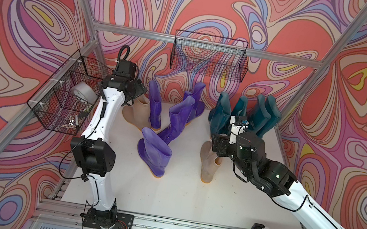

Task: Match and arrange rain boots in pairs
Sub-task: Pick up the rain boot at the center of the board.

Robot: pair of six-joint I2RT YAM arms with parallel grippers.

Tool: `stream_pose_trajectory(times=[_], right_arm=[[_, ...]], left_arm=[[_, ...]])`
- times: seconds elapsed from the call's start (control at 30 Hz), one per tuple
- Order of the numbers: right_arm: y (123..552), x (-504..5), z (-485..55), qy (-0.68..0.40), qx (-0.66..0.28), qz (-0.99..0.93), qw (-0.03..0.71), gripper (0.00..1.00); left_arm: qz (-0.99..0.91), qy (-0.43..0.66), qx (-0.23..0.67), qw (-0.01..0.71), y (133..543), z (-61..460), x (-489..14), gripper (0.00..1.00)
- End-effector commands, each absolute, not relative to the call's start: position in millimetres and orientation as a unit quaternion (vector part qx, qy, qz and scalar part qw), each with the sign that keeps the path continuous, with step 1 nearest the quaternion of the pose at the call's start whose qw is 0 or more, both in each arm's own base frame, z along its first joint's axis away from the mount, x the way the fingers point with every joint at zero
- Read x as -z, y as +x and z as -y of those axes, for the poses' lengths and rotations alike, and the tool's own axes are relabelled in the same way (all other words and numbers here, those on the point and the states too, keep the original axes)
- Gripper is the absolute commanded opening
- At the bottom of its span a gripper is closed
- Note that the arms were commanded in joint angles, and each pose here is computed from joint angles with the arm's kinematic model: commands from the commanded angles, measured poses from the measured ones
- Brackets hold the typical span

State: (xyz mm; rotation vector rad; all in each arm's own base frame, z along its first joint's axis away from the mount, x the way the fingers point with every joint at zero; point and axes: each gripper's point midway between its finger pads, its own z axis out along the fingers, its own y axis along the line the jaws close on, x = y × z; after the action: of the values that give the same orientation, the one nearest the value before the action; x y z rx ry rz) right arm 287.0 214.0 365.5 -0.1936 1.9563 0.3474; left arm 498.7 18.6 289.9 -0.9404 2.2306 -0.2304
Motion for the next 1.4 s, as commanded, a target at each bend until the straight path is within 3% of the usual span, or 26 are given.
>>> stream_pose_trajectory(times=[0.0, 0.13, 0.2, 0.3, 0.47, 0.5, 0.93, 1.37], right_arm=[[287.0, -366.6, -214.6, -0.084, -0.148, -0.819, 0.548, 0.74], [287.7, -362.4, -217.5, -0.089, -0.148, -0.822, 0.543, 0.74], [288.6, -360.3, -216.6, -0.088, -0.143, -0.823, 0.543, 0.74], [289.7, -359.9, -217.7, -0.087, -0.144, -0.822, 0.544, 0.73], [289.4, -361.2, -218.8, -0.085, -0.150, -0.821, 0.545, 0.73], [289.1, -361.8, -218.3, -0.084, -0.151, -0.820, 0.546, 0.74], [281.0, -369.2, -210.0, -0.069, -0.167, -0.816, 0.549, 0.73], [284.1, -377.4, -210.8, -0.050, -0.179, -0.809, 0.557, 0.72]], left_arm=[[-0.864, -0.360, 0.097, 0.339, 516.4, -15.1, -279.0, 0.92], [-0.868, -0.348, 0.098, 0.339, 525.6, -13.5, -271.8, 0.92], [-0.871, -0.346, 0.097, 0.337, 525.3, -13.3, -269.0, 0.84], [-0.874, -0.344, 0.098, 0.328, 522.6, -12.1, -261.3, 0.61], [-0.882, -0.332, 0.094, 0.322, 514.2, -12.6, -257.3, 0.04], [-0.884, -0.325, 0.092, 0.325, 513.4, -12.7, -259.9, 0.00], [-0.866, -0.229, 0.128, 0.425, 496.6, -0.5, -379.8, 0.00], [-0.793, -0.105, 0.246, 0.547, 424.1, 64.7, -513.0, 0.00]])
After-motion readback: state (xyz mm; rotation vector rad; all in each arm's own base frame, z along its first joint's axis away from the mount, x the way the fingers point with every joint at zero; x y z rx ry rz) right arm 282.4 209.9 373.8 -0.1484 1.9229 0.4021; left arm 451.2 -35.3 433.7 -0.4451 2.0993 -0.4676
